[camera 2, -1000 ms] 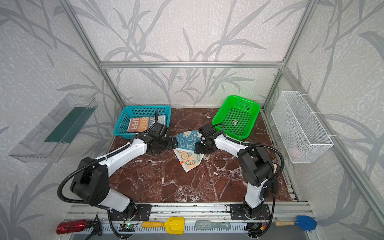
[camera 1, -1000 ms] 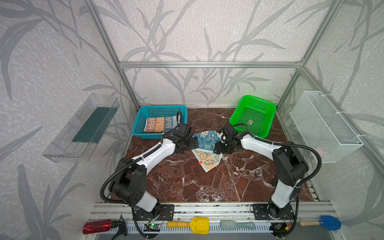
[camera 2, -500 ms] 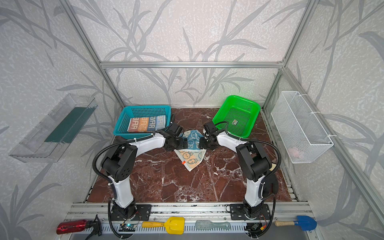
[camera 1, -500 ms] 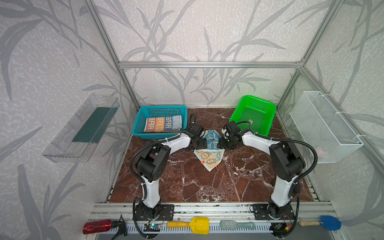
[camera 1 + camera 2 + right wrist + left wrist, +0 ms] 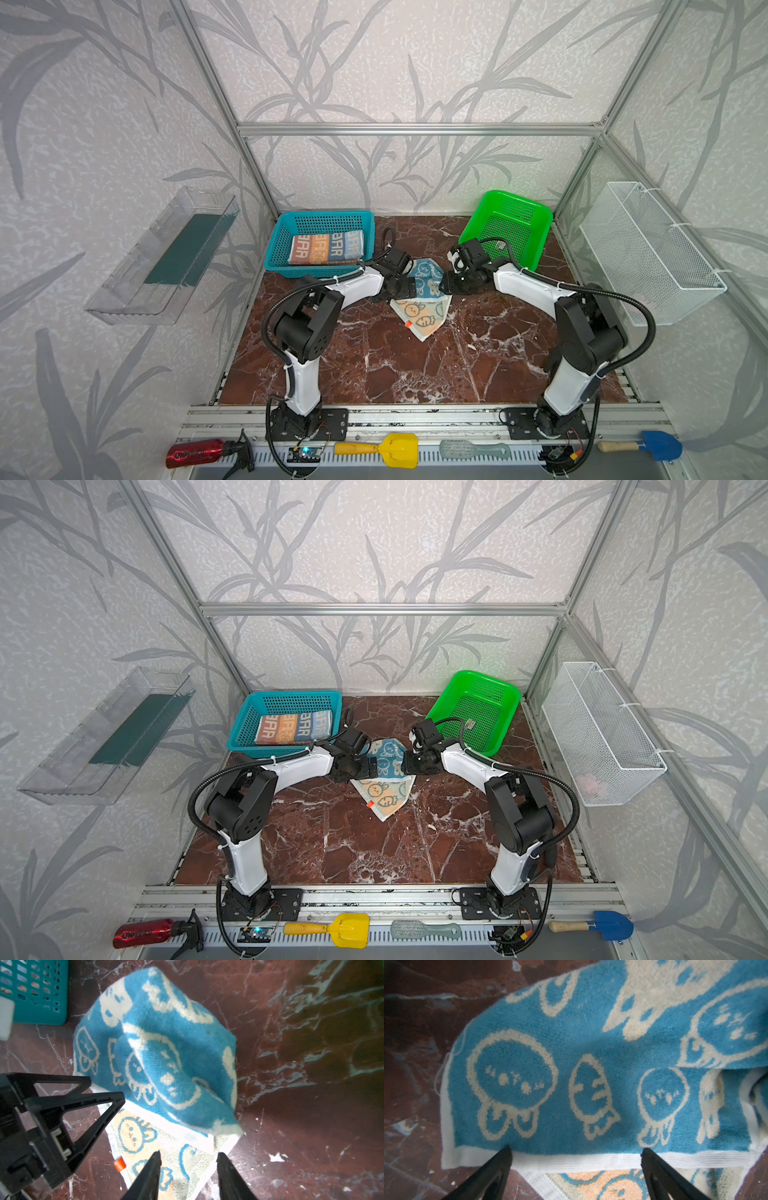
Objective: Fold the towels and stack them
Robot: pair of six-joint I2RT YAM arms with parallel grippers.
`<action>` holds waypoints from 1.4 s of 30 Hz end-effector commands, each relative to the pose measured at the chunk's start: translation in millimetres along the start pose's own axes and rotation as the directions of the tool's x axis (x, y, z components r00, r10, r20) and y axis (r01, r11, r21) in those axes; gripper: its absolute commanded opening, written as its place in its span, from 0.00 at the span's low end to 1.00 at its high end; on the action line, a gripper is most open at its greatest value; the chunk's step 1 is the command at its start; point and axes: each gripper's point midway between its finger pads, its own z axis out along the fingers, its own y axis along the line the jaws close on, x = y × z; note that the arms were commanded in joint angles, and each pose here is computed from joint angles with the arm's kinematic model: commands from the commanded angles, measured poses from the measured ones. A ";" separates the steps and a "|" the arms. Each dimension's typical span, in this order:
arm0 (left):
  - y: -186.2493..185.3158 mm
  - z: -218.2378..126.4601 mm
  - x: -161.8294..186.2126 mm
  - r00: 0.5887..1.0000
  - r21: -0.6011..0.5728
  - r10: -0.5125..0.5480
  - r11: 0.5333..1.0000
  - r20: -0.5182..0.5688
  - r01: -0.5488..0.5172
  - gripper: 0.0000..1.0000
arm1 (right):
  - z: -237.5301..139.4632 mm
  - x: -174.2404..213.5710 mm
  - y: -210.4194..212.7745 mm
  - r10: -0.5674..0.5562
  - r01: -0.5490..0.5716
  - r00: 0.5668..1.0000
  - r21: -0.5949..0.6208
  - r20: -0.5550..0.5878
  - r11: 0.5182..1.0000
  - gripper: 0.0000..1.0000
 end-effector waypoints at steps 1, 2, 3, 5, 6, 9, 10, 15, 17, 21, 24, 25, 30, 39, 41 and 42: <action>-1.1 -2.6 2.7 1.000 0.004 -0.017 1.000 -0.005 0.017 0.99 | 5.9 5.7 4.6 0.021 -0.022 1.000 -0.038 -0.023 0.999 0.45; -0.8 -2.3 2.9 1.000 0.004 -0.017 1.000 -0.004 0.017 0.99 | 9.5 7.0 3.9 0.025 -0.026 0.999 -0.039 -0.031 0.999 0.44; -1.0 -2.1 3.6 1.000 0.005 -0.017 1.000 -0.005 0.017 0.99 | 12.8 8.1 2.1 0.027 -0.028 0.999 -0.034 -0.034 0.999 0.44; -0.3 -1.7 4.7 1.000 0.004 -0.016 1.000 -0.008 0.016 0.99 | 17.6 9.8 -3.9 0.032 -0.032 0.999 -0.013 -0.035 0.999 0.44; -0.4 -1.5 4.6 1.000 0.007 -0.016 1.000 -0.006 0.017 0.99 | 19.1 9.8 -5.6 0.022 -0.022 0.999 -0.003 -0.036 1.000 0.43; 0.1 -0.4 6.7 1.000 0.008 -0.018 1.000 -0.011 0.018 0.99 | 22.0 10.1 -11.6 0.014 -0.013 0.999 0.026 -0.038 1.000 0.43; 0.9 0.9 7.4 1.000 0.006 -0.017 1.000 -0.015 0.017 0.99 | 23.7 10.5 -13.1 0.012 -0.011 0.999 0.031 -0.043 0.999 0.43; 1.7 1.5 8.5 1.000 0.001 -0.016 1.000 -0.016 0.016 0.99 | 34.0 15.4 -17.6 0.021 -0.018 0.998 0.036 -0.063 0.999 0.43; 1.8 1.6 8.5 1.000 0.003 -0.020 1.000 -0.016 0.020 0.99 | 37.3 16.4 -19.4 0.018 -0.015 0.998 0.041 -0.068 0.999 0.43; 1.4 0.8 9.8 1.000 0.004 -0.020 1.000 -0.017 0.020 0.99 | 41.0 16.2 -21.1 0.020 -0.017 0.998 0.041 -0.067 0.999 0.42; 1.7 0.7 11.1 1.000 0.002 -0.018 1.000 -0.019 0.018 0.99 | 42.3 15.3 -18.5 0.029 -0.027 0.997 0.027 -0.066 0.999 0.38; 1.8 0.2 11.1 1.000 0.001 -0.020 1.000 -0.019 0.020 0.99 | 42.5 14.8 -18.4 0.031 -0.030 0.997 0.026 -0.064 0.999 0.35; -1.8 -2.4 11.1 1.000 0.009 -0.022 1.000 -0.013 0.022 0.99 | 41.7 12.3 -16.4 0.030 -0.028 0.998 0.025 -0.059 0.999 0.21; -3.0 -50.2 -15.3 0.994 0.004 -0.007 1.000 0.105 0.007 0.99 | 15.6 7.6 -4.0 0.018 -0.018 0.999 -0.010 -0.027 1.000 0.00; 3.4 -59.2 -16.1 0.993 -0.017 -0.001 1.000 0.115 0.003 0.99 | 4.3 6.4 -0.3 0.004 -0.004 1.000 -0.017 -0.016 1.000 0.00; 8.1 -60.9 -13.8 0.994 -0.034 0.006 0.999 0.111 -0.002 0.99 | -0.5 7.2 1.1 -0.004 0.004 1.000 -0.016 -0.016 1.000 0.00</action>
